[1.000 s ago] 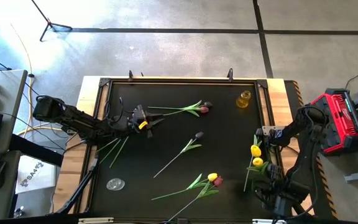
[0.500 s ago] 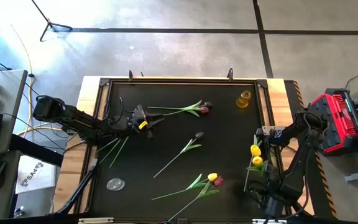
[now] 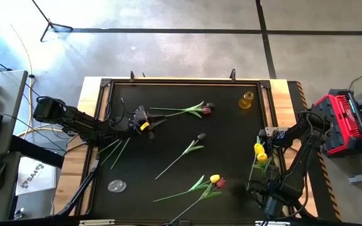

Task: Sort flowers into vase by color
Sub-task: Put the top yellow flower into the green vase

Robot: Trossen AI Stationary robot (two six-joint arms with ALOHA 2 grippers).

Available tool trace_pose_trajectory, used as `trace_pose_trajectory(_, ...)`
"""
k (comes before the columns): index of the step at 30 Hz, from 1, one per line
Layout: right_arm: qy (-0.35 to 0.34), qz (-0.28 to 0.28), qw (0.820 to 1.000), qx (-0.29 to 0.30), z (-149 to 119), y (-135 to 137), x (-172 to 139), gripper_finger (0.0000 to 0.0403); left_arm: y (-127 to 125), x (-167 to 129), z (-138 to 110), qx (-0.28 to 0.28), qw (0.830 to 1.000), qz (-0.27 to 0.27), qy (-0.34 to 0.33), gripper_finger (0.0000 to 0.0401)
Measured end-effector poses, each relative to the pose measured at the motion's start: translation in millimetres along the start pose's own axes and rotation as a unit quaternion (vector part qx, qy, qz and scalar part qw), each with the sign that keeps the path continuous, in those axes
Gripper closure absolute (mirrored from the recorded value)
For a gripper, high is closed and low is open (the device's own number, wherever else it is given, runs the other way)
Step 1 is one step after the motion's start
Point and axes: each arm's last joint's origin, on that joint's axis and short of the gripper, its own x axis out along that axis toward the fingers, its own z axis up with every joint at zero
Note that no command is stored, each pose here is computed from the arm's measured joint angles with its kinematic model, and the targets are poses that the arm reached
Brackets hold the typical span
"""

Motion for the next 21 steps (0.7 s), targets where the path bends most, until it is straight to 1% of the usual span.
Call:
trace_pose_trajectory(7, -0.035, -0.013, 0.999, -0.011, 6, -2, 0, 0.0403, 0, 0, 0, 0.0, 1.0, 0.0, 0.0, 0.03)
trace_pose_trajectory(12, -0.037, -0.015, 0.999, -0.016, 14, -4, 0, 0.0403, 0, 0, 0, -0.002, 1.0, 0.0, 0.0, 0.03)
trace_pose_trajectory(15, -0.033, -0.011, 0.999, -0.013, 18, -6, -2, 0.0403, -4, 4, 4, -0.001, 1.0, -0.021, 0.004, 0.03)
trace_pose_trajectory(17, -0.033, -0.003, 0.999, -0.009, 18, -8, -5, 0.0403, -11, 11, 8, 0.008, 0.999, -0.039, 0.027, 0.03)
trace_pose_trajectory(21, -0.067, 0.026, 0.997, 0.011, 19, -13, -21, 0.0402, -29, 25, 14, 0.054, 0.99, -0.043, 0.125, 0.03)
